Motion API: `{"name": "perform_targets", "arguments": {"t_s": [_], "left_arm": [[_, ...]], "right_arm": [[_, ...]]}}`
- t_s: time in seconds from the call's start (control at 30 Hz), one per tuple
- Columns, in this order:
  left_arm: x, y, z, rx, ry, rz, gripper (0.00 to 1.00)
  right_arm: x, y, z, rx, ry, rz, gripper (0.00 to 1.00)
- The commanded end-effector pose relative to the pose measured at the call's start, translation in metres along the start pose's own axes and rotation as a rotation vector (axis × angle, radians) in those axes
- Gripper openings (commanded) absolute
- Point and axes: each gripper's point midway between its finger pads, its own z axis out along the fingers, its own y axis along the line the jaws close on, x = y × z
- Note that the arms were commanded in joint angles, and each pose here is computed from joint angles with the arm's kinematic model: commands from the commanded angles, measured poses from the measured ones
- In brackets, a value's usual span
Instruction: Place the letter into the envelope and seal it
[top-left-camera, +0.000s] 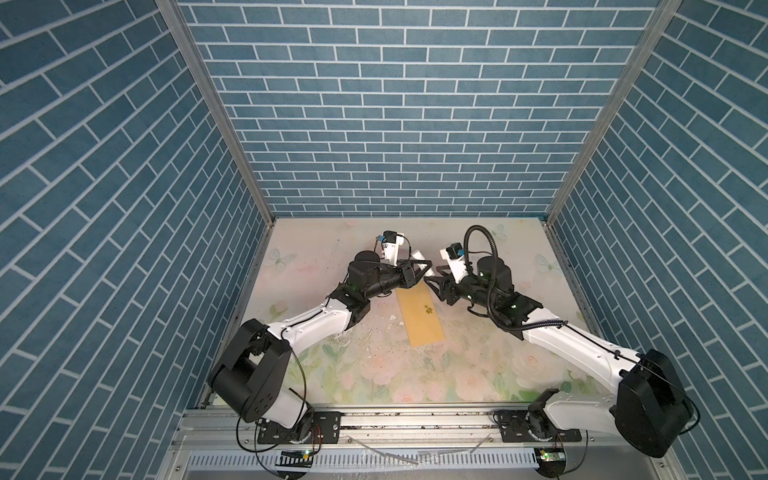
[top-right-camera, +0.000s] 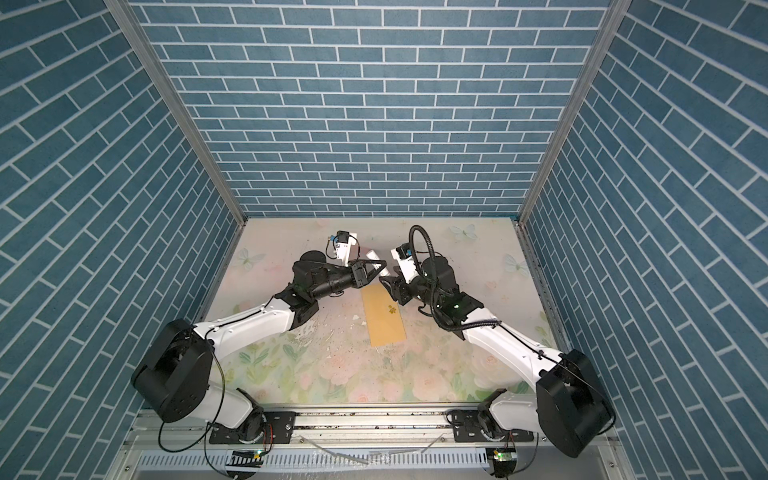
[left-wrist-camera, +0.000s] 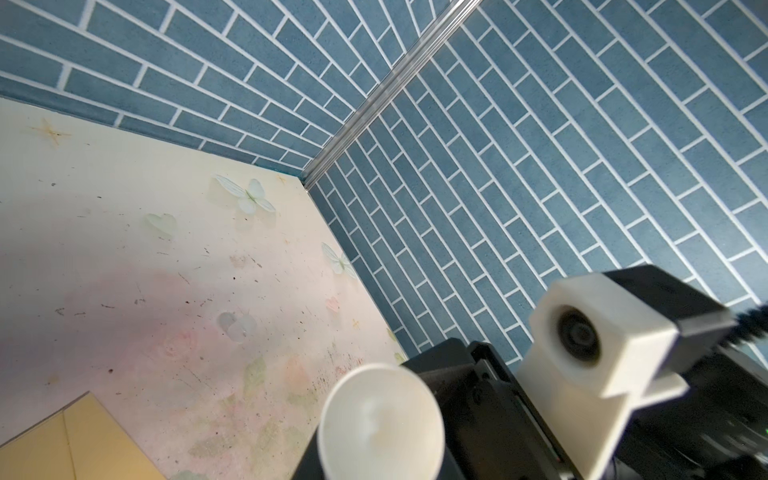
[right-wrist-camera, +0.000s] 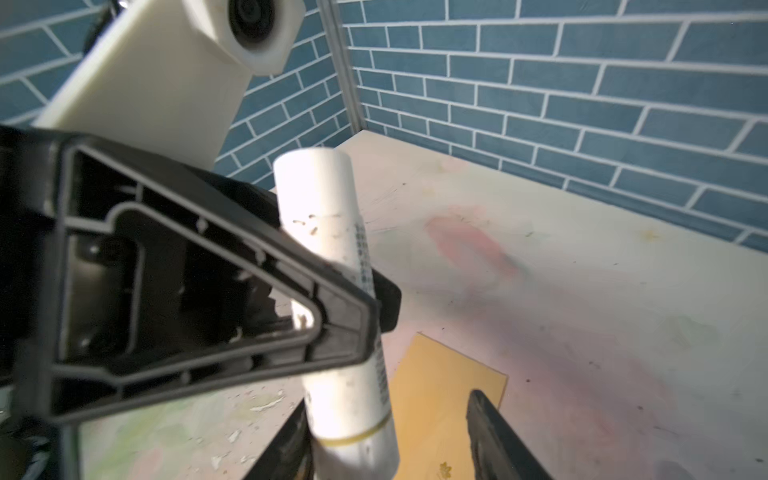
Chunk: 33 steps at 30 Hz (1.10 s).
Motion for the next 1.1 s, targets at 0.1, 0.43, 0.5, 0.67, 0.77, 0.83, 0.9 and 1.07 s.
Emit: {"name": "perform_targets", "arguments": {"t_s": [0.1,0.43,0.5,0.67,0.77,0.83,0.9,1.07], "left_arm": [[-0.003,-0.01,-0.002,0.037,0.013,0.024,0.0],[-0.002,-0.009,-0.005,0.033,0.008,0.014,0.0],[-0.001,-0.008,-0.005,0.032,0.008,0.012,0.0],[0.0,-0.006,-0.005,0.026,0.01,0.013,0.0],[0.001,-0.002,-0.005,0.013,0.008,0.012,0.0],[0.003,0.001,-0.005,-0.002,0.008,0.011,0.0],[0.005,0.005,-0.005,-0.019,0.009,0.014,0.0],[0.007,0.01,-0.001,-0.043,0.02,0.019,0.0]], "right_arm": [[0.005,0.018,-0.004,-0.225,-0.024,0.145,0.46],[-0.004,0.021,-0.004,-0.266,-0.059,0.164,0.23],[-0.004,0.021,-0.004,-0.27,-0.059,0.165,0.15],[-0.006,0.017,-0.003,-0.244,-0.064,0.179,0.03],[-0.01,0.006,-0.003,-0.169,-0.077,0.19,0.0],[-0.012,-0.011,-0.001,-0.034,-0.079,0.198,0.0],[-0.01,-0.028,-0.002,0.176,-0.062,0.145,0.0],[-0.029,-0.045,-0.013,0.756,-0.041,-0.227,0.0]]}}
